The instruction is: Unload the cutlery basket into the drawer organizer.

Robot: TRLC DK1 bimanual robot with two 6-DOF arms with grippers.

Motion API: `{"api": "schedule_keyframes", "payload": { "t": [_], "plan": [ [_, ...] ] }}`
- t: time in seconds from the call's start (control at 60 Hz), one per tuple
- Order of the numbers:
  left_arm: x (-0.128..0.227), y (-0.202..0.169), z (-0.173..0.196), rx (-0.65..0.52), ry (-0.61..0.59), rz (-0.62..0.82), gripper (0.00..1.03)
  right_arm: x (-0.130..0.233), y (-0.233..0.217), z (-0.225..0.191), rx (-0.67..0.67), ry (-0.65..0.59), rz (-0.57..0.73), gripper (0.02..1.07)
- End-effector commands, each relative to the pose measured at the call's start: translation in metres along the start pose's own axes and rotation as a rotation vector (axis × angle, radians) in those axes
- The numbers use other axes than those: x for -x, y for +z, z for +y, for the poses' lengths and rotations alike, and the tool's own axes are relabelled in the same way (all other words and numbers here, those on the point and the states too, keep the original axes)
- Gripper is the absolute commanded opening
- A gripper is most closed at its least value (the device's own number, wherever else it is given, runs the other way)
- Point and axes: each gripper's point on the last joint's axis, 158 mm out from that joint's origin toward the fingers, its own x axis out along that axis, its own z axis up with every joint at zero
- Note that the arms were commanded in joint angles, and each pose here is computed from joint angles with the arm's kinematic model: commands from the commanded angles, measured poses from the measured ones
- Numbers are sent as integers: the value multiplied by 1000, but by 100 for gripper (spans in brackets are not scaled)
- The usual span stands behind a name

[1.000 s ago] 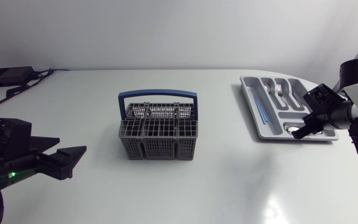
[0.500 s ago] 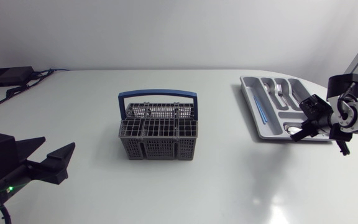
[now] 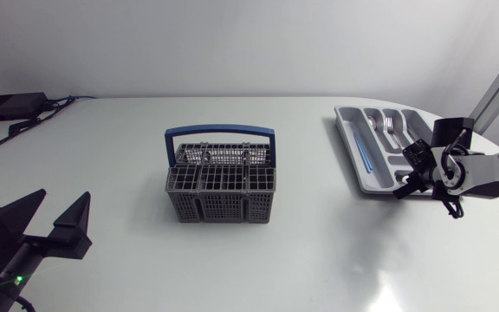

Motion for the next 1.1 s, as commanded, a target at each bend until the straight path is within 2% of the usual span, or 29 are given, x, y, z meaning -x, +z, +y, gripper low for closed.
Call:
{"api": "schedule_keyframes", "payload": {
  "t": [0.0, 0.067, 0.117, 0.133, 0.183, 0.333, 0.583, 0.833, 1.083],
  "plan": [
    [0, -4, 5, 25, 26, -33, 99, -3, -8, 13, 24, 8, 20, 15],
    [0, -4, 6, 25, 27, -35, 99, -4, -9, 11, 9, -1, 29, 49],
    [0, -4, 6, 25, 27, -35, 99, -5, -9, 9, -2, -10, 37, 84],
    [0, -4, 6, 25, 27, -35, 99, -5, -10, 8, -9, -14, 40, 92],
    [0, -4, 6, 25, 27, -35, 99, -4, -9, 7, -28, -19, 38, 102],
    [0, -4, 6, 25, 27, -35, 99, 8, 3, -6, -123, -37, -9, 103],
    [0, -4, 6, 25, 27, -35, 99, 54, 41, -29, -304, -17, -192, 103],
    [0, -4, 6, 25, 27, -35, 99, 119, 67, -42, -446, -14, -368, 103],
    [0, -4, 6, 25, 27, -35, 99, 181, 76, -29, -523, 42, -513, 103]
  ]
}}
